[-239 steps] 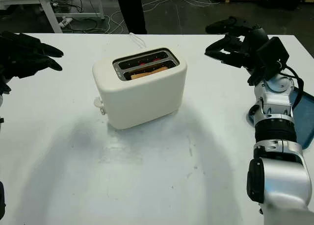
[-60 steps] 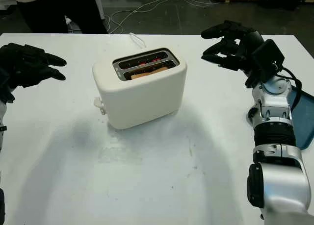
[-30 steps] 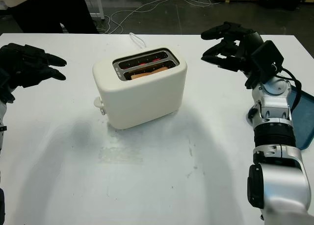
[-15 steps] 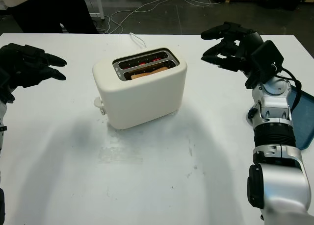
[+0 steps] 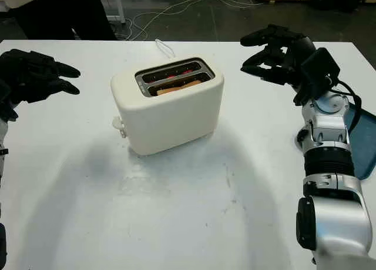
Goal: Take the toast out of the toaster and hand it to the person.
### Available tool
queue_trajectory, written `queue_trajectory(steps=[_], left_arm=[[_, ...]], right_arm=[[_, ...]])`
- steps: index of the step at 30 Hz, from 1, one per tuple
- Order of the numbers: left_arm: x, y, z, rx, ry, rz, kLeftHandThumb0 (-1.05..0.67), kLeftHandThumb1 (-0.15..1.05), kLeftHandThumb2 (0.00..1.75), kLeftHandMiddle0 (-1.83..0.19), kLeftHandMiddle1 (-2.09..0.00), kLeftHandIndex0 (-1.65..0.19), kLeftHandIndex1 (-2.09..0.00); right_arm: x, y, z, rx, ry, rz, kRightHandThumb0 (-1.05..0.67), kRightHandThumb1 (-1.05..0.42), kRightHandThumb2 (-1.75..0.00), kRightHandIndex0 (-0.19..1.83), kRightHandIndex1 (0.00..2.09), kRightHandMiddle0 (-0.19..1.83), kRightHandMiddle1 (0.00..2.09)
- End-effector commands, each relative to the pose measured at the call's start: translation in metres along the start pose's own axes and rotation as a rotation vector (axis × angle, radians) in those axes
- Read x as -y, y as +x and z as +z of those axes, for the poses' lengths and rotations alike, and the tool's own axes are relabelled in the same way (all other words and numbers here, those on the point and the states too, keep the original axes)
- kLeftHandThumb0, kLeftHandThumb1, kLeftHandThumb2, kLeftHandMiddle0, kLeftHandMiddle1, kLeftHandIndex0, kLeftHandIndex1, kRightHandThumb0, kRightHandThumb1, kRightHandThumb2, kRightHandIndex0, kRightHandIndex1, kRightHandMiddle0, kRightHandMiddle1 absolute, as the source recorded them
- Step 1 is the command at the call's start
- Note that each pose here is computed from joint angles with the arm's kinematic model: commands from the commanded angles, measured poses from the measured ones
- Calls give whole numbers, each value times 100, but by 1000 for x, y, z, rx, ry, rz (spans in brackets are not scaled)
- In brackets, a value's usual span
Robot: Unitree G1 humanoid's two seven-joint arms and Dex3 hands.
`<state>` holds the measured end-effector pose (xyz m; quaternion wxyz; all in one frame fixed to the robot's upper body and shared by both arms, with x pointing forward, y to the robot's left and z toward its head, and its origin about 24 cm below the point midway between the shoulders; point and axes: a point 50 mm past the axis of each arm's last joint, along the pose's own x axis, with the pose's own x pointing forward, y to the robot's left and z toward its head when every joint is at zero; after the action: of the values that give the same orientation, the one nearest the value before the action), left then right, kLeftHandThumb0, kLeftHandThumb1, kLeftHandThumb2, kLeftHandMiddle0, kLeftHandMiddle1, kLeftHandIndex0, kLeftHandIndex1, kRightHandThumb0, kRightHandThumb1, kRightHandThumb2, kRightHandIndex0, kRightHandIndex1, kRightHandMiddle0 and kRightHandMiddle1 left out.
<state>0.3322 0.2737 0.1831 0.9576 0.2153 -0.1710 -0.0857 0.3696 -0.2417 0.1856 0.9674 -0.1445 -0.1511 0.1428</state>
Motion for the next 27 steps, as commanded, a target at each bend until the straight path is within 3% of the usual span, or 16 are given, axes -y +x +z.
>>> queue_trajectory(steps=[1,27], left_arm=[[1,3,3,10,-12,-2,-105,76,0,-134,-32,-137,-1],[1,1,1,18,-11,9,-105,78,0,-136,-28,-137,0]], right_arm=[[1,-1,-2,-8,2,-3,-71,-65,0,65,104,72,64],[1,-5,-4,-33,-32,-5,-72,-67,0,64,102,67,63]])
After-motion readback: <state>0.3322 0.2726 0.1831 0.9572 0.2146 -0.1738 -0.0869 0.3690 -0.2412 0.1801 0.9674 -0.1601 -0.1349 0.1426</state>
